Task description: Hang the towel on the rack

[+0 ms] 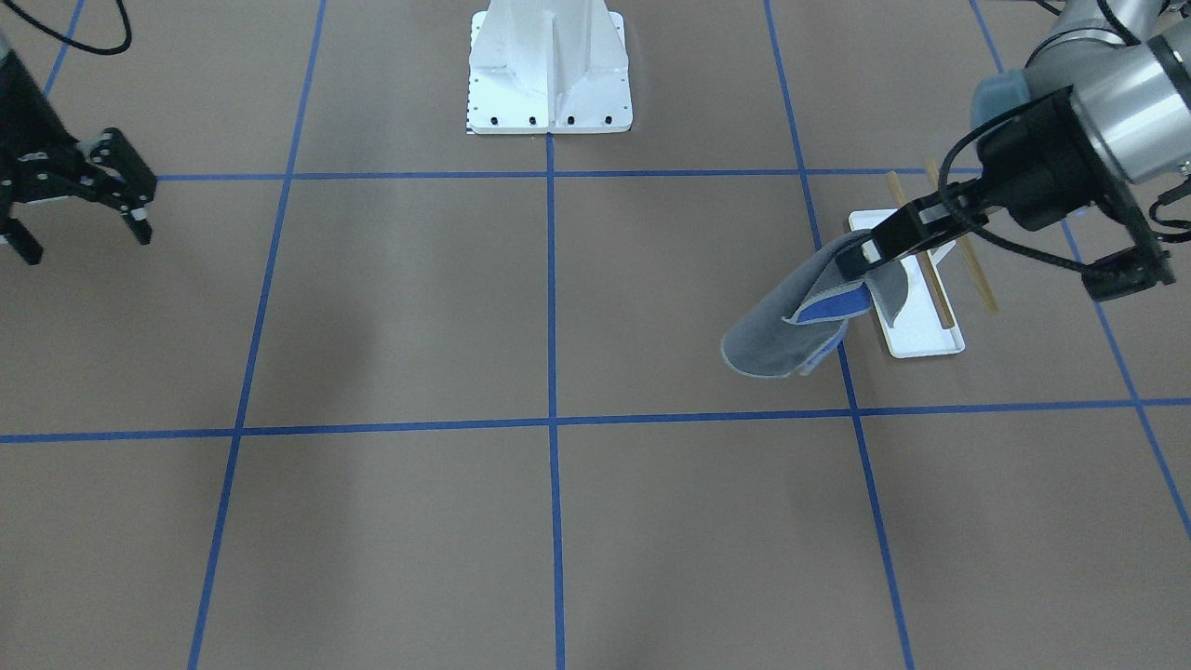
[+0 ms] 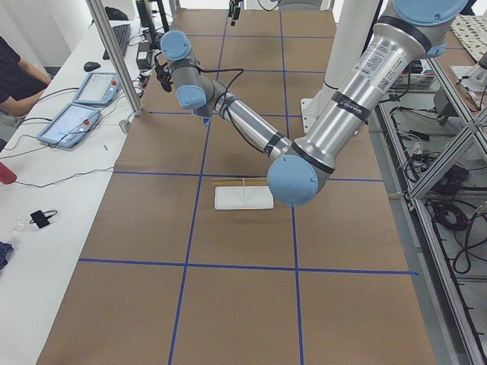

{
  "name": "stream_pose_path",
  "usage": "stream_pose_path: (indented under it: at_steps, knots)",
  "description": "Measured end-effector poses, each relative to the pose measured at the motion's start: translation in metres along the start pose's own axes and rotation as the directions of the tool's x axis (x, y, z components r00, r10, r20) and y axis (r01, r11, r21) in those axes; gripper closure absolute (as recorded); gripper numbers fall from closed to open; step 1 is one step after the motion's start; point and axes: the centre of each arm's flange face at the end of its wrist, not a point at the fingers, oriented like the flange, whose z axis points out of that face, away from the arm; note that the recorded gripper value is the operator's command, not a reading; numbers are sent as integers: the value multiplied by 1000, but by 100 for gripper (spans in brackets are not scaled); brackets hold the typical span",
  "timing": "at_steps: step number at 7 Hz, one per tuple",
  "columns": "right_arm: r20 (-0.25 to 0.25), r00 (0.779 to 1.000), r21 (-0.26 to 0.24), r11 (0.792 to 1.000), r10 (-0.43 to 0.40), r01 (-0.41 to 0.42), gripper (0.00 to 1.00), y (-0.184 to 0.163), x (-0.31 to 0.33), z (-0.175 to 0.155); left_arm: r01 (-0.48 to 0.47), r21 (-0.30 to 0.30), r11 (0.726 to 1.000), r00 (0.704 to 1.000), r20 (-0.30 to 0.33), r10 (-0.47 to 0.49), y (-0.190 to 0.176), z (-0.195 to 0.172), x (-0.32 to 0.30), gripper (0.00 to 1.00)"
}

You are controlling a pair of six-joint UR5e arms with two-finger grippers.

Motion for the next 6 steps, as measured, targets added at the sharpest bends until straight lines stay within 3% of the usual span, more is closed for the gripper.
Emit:
stream_pose_path:
  at_steps: [2, 4, 6]
  knots:
    - [-36, 998, -142, 988, 52, -57, 0, -7, 90, 27, -16, -3, 1000, 1000, 12, 17, 5, -10, -46, 100]
    - [-42, 997, -287, 955, 62, -72, 0, 5, 165, 61, -81, 6, 997, 996, 45, 81, 2, -21, -116, 100]
    - [12, 997, -346, 935, 80, -71, 0, 21, 209, 75, -144, 23, 989, 987, 81, 141, 0, -41, -188, 100]
